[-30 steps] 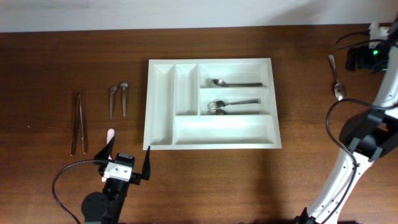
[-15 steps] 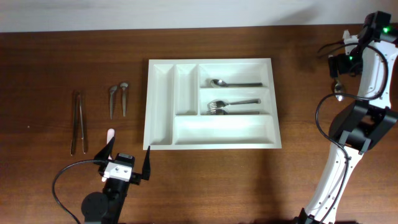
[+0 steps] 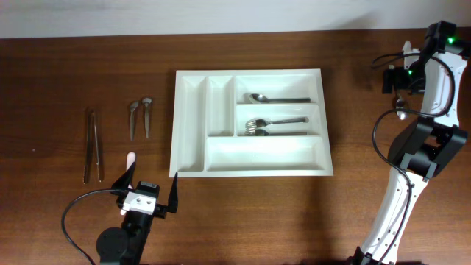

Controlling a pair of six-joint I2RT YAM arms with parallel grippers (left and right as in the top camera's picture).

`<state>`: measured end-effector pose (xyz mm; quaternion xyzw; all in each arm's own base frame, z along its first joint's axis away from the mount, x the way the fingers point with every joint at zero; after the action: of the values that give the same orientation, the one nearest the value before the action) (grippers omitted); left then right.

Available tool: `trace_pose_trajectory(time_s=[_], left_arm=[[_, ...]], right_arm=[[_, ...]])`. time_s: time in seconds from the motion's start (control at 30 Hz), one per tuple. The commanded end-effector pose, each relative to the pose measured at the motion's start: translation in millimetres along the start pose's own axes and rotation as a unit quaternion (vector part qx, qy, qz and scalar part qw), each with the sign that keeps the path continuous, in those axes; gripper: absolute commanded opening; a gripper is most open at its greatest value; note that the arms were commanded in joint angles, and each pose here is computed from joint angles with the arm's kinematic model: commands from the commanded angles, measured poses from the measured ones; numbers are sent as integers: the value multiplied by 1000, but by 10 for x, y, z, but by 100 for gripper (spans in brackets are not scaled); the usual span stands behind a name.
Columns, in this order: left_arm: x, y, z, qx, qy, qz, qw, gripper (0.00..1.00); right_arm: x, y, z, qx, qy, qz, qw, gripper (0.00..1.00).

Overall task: Pack container
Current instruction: 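Lower the right gripper and grasp the second spoon's handle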

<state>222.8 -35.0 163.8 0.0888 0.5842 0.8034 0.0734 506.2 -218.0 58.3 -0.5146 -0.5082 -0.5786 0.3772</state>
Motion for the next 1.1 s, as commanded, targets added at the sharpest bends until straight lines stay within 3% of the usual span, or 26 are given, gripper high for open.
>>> trace_pose_trajectory(time_s=[0.0,1.07], left_arm=[[2,-8,-12,2,-2,0,1000,99],[2,-8,-12,2,-2,0,1000,99]], right_arm=[[-214,-74,28,-13,18,19,1000,99],[-387,-37,-76,-22,31,4,999,99]])
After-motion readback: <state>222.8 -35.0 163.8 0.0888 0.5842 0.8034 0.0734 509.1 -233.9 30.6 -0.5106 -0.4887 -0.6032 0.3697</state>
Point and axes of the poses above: each gripper's point midway between its finger pads, its own x axis back along the fingers, its own z axis along the line the jaws close on, y = z × x, the point moved 2 cm from there along x, back along the fingers, and after that the axes turned 8 degrees about -x, right-handed, at the moved point
